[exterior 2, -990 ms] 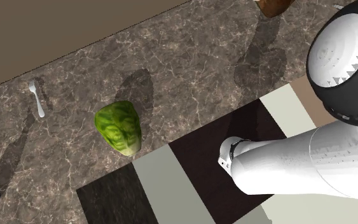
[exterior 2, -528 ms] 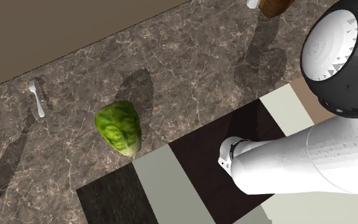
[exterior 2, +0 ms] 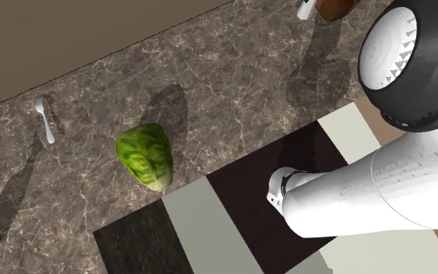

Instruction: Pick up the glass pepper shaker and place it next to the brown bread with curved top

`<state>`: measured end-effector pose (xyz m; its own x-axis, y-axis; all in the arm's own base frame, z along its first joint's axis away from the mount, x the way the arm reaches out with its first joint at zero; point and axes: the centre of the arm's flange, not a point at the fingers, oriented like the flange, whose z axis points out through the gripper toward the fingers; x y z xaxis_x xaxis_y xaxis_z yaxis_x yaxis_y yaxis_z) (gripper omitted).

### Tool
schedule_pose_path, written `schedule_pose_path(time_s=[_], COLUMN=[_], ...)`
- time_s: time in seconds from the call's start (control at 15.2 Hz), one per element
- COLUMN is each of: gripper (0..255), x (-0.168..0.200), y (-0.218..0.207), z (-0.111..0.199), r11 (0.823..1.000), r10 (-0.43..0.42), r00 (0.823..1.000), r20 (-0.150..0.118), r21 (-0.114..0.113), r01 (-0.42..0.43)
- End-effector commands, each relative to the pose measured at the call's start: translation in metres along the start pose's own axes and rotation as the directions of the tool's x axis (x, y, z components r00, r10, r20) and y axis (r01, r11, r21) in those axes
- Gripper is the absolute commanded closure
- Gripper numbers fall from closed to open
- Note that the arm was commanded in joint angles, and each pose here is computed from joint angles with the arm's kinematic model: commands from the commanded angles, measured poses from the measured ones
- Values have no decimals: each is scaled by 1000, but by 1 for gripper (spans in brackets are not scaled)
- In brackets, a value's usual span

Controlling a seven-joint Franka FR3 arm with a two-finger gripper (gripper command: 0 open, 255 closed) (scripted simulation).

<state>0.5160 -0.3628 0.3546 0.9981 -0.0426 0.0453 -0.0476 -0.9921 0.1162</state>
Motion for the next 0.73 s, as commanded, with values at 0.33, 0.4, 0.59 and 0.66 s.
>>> schedule_pose_path(time_s=[0.33, 0.4, 0.59, 0.66], gripper=[255, 255, 255, 255], x=[-1, -1, -2, -2], y=[-4, -5, -7, -8], z=[37, 42, 58, 66], r11=[1000, 1000, 1000, 1000], r10=[0, 0, 0, 0], r00=[1000, 1000, 1000, 1000], r20=[0, 0, 0, 0], r21=[0, 0, 0, 0], r01=[0, 0, 0, 0])
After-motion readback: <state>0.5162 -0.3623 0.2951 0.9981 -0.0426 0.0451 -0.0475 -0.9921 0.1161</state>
